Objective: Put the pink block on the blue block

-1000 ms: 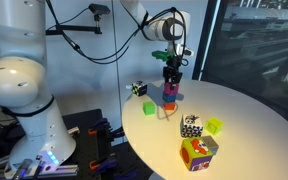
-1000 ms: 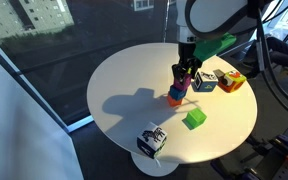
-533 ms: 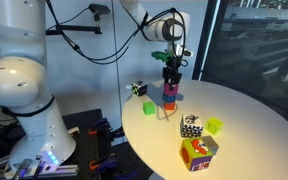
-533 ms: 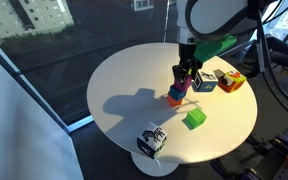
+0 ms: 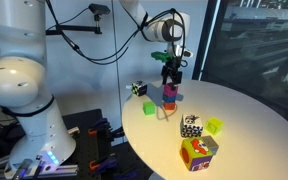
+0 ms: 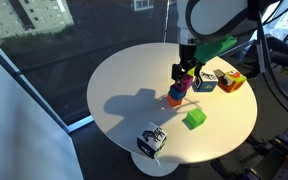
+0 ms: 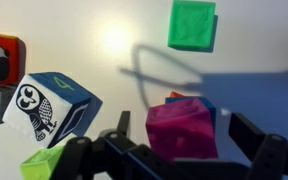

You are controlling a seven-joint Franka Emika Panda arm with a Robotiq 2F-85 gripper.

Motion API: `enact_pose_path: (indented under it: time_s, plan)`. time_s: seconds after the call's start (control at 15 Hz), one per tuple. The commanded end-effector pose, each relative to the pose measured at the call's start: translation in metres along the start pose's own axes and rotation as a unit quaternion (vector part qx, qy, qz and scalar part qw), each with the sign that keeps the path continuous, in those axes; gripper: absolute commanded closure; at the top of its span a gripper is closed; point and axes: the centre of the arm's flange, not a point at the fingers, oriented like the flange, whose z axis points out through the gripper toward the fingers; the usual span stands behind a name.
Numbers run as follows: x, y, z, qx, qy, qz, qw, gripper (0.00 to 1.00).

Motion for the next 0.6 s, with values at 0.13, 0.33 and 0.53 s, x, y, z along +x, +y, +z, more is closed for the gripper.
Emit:
enact_pose_path:
  time_s: [0.13,0.33,0.53]
  plan:
    - [-0.005,0.009,-0.012,0.007,0.004,0.013,0.9999,0.0]
    - [-0.006,0.017,-0.017,0.013,0.004,0.013,0.9998,0.0]
    - [-0.008,0.027,-0.025,0.027,0.002,0.014,0.9995,0.0]
